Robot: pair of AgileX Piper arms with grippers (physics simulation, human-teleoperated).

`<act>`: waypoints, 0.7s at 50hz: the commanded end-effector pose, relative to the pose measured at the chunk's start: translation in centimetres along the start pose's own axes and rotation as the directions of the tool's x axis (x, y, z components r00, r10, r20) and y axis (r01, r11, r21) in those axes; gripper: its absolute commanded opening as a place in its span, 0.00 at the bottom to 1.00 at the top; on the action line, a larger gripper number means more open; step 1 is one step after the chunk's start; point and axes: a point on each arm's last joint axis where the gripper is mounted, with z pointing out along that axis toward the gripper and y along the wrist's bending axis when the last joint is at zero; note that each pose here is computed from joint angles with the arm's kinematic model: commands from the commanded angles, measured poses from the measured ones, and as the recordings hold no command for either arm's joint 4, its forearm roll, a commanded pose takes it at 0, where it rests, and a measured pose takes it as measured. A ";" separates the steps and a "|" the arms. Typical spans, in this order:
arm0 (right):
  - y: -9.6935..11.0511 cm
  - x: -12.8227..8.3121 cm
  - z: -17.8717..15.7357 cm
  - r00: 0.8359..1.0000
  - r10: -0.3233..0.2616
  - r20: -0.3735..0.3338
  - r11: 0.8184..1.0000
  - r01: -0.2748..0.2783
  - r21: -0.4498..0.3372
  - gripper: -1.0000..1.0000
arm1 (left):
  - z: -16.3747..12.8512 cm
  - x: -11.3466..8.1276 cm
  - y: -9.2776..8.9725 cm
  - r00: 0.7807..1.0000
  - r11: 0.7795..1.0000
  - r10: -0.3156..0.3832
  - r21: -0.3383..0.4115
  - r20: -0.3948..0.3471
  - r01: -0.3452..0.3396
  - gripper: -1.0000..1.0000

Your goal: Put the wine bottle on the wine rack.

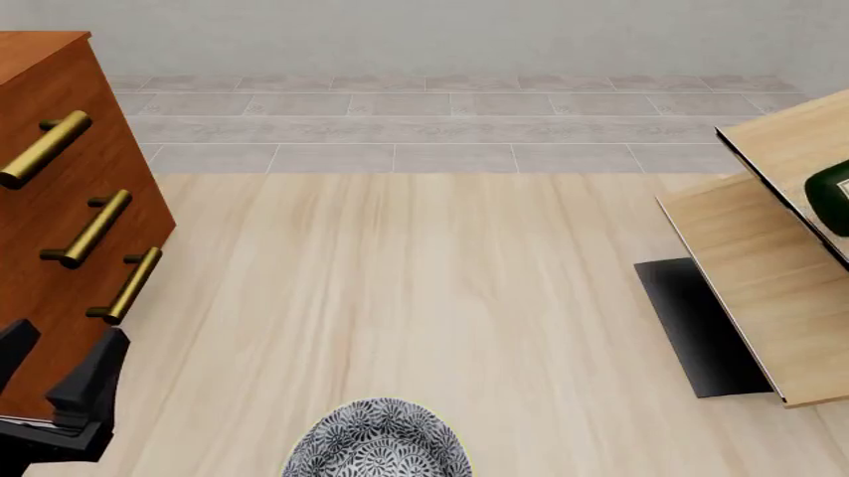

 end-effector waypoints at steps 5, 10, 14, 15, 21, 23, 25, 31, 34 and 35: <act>-1.2 1.3 0.5 0.975 -0.216 -0.047 0.975 0.218 0.032 0.00 | -0.1 0.0 0.0 1.000 1.000 0.002 0.001 0.000 -0.002 1.00; -1.3 1.4 0.6 0.975 -0.216 -0.048 0.976 0.218 0.033 0.00 | -0.2 0.0 0.0 1.000 1.000 0.003 0.001 0.000 -0.003 1.00; -1.0 1.3 0.5 0.975 -0.216 -0.045 0.976 0.217 0.026 0.00 | -0.3 0.1 0.0 1.000 1.000 0.004 -0.001 -0.001 -0.004 1.00; -1.0 1.2 0.5 0.976 -0.216 -0.043 0.976 0.217 0.026 0.00 | -0.2 0.1 0.0 1.000 1.000 0.004 -0.002 -0.001 -0.004 1.00; -1.0 1.3 0.5 0.976 -0.214 -0.045 0.976 0.215 0.025 0.00 | -0.2 0.1 0.0 1.000 1.000 0.003 -0.002 -0.001 -0.003 1.00; -1.0 1.4 0.5 0.977 -0.209 -0.046 0.977 0.211 0.024 0.00 | -0.1 0.0 0.0 1.000 1.000 0.004 0.000 -0.001 -0.004 1.00; -1.0 1.3 0.5 0.977 -0.209 -0.045 0.977 0.210 0.025 0.00 | -0.1 0.0 0.0 1.000 1.000 0.003 -0.002 0.001 -0.003 1.00; -0.8 0.9 0.3 0.977 -0.209 -0.037 0.977 0.210 0.025 1.00 | 0.0 0.0 0.0 1.000 1.000 0.004 -0.002 0.002 -0.004 1.00; -0.7 0.9 0.2 0.979 -0.202 -0.034 0.979 0.203 0.021 1.00 | 0.0 0.0 0.0 1.000 1.000 0.004 -0.004 0.003 -0.004 1.00; -0.7 0.8 0.1 0.978 -0.205 -0.031 0.978 0.205 0.022 1.00 | 0.0 0.0 0.0 1.000 1.000 0.004 -0.003 0.002 -0.004 1.00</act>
